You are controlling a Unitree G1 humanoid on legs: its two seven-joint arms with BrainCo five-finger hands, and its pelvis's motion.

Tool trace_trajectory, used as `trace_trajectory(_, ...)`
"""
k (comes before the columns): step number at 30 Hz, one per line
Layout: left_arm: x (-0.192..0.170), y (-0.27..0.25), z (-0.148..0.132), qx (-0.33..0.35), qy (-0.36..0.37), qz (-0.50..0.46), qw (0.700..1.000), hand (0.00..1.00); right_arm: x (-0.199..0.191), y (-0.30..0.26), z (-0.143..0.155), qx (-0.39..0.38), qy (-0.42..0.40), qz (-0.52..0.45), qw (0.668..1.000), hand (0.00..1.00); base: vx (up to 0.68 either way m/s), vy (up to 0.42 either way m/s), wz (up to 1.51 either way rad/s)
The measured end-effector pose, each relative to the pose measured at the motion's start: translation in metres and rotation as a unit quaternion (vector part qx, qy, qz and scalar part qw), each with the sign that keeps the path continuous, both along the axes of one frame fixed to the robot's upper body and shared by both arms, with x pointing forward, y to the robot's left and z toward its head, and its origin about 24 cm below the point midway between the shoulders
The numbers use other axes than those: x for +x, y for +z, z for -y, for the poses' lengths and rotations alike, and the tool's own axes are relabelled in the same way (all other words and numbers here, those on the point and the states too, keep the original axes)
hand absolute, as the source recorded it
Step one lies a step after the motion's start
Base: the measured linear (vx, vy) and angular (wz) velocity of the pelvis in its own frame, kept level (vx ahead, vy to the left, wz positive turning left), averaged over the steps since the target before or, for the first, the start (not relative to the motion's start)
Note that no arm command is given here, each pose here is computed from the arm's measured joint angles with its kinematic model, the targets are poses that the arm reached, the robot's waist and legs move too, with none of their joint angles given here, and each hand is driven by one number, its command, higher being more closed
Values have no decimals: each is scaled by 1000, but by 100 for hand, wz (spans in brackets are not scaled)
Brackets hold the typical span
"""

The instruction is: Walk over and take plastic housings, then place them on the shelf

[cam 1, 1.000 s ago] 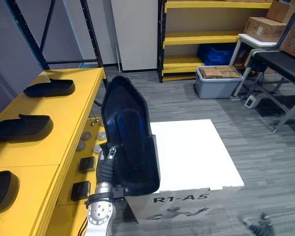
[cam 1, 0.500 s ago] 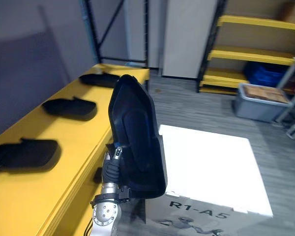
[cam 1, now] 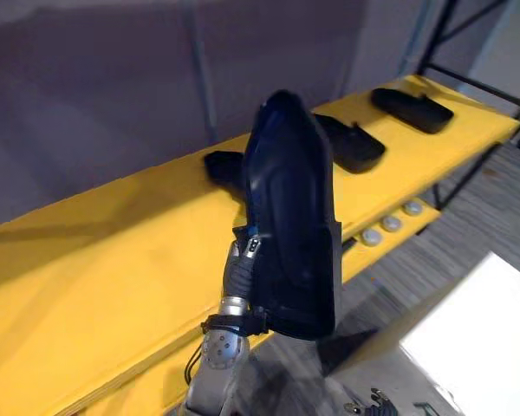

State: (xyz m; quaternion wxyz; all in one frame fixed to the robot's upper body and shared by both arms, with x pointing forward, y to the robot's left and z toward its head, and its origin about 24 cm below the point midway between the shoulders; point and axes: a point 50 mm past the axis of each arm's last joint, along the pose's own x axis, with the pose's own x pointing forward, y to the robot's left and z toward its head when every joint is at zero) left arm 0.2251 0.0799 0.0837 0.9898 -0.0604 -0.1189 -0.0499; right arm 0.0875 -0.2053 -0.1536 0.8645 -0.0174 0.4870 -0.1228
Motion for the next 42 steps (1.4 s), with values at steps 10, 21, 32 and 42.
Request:
trace_trajectory(10,3,0,2,54,10,15,998,100,11,9,3,-6,-1,36,999,0,182,29,92)
trace_trajectory(21,-3,1,-5,65,42,16,997,100,-6,11,0,0,-19,38,999,0,138,-135,48)
trace_trajectory(32,-6,1,-24,65,87,13,994,100,1,2,-4,-4,12,9,1000,0,-74,98,29)
trace_trajectory(42,9,4,-31,92,111,31,989,100,15,3,-5,-6,3,16,1000,0,-68,437,35)
